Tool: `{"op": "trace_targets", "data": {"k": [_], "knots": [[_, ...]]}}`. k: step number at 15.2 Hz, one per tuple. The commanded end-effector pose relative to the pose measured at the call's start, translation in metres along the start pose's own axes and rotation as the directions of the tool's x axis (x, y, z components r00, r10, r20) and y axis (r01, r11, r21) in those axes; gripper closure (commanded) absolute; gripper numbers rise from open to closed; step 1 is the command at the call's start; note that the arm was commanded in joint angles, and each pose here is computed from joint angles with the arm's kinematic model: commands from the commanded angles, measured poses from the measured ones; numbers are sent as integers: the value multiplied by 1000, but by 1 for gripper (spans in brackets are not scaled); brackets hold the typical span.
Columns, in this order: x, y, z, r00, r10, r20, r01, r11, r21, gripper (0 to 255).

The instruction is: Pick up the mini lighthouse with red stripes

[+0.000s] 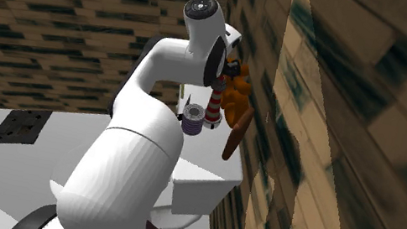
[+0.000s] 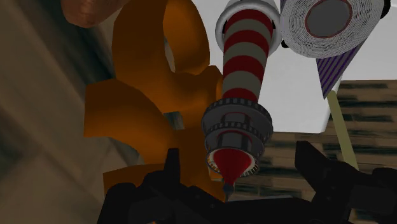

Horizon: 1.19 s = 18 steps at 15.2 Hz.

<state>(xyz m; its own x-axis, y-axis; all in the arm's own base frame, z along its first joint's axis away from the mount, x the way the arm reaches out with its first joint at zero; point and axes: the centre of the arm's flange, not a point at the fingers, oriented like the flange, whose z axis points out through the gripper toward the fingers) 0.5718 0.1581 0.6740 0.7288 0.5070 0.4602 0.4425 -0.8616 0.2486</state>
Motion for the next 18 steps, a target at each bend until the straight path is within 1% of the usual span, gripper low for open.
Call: {"op": "trace_targets", "data": {"k": [1, 2, 3, 12, 18], "knots": [[-4, -3, 8, 1000, 0, 0, 0, 1000, 0, 0], [-4, -3, 8, 1000, 0, 0, 0, 1000, 0, 0], [-4, -3, 8, 1000, 0, 0, 0, 1000, 0, 255], [-4, -3, 8, 1000, 0, 0, 0, 1000, 0, 255], [11, 5, -19, 1000, 0, 0, 0, 1000, 0, 255]]}}
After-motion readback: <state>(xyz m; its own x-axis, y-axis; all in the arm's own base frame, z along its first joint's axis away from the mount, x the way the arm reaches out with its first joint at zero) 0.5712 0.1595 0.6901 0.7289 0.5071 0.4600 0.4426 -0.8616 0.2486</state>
